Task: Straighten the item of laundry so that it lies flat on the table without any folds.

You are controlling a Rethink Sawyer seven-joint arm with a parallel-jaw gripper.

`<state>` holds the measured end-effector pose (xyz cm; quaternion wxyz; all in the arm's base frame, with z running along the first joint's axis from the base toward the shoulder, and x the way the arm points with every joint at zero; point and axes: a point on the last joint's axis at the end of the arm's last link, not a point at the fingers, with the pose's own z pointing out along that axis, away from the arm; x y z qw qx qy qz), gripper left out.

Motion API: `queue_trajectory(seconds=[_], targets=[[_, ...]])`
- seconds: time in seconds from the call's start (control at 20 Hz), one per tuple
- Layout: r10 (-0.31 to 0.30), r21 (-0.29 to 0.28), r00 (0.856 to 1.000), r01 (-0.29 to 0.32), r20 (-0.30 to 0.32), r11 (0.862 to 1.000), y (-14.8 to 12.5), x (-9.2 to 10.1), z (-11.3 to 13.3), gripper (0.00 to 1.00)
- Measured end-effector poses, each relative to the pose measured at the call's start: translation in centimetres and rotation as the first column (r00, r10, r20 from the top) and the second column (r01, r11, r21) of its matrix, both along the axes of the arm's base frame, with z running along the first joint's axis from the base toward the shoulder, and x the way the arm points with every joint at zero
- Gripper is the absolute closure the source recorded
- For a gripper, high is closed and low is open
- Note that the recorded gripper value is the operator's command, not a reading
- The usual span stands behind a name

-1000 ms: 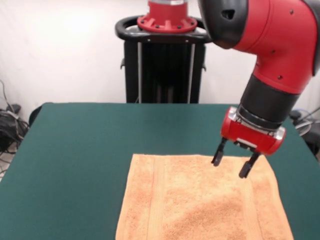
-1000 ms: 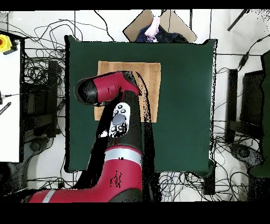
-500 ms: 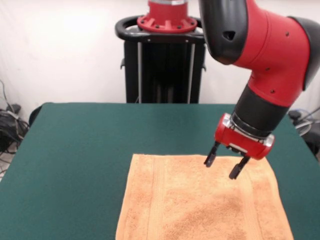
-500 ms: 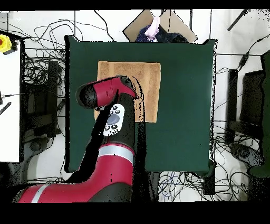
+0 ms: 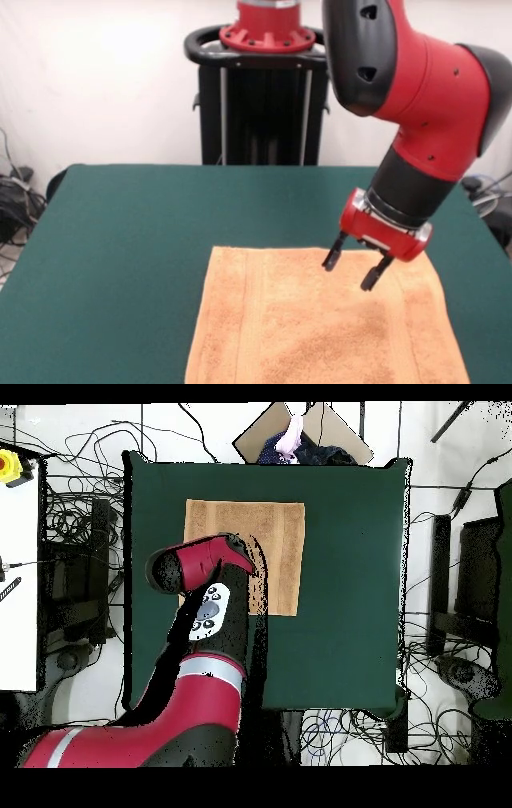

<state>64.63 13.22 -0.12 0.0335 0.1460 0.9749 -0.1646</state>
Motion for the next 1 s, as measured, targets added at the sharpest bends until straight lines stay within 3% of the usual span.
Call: queue_trajectory(seconds=[0.25, 0.5, 1.0], targets=[[-0.017, 0.032, 0.998, 0.015, 0.066, 0.999, 0.6, 0.9, 0.1, 0.00], [-0.054, 0.092, 0.984, 0.039, 0.167, 0.995, 2.0, 2.2, 0.2, 0.00], [-0.128, 0.108, 0.977, 0.110, 0.169, 0.988, 1.7, 1.3, 0.1, 0.00]])
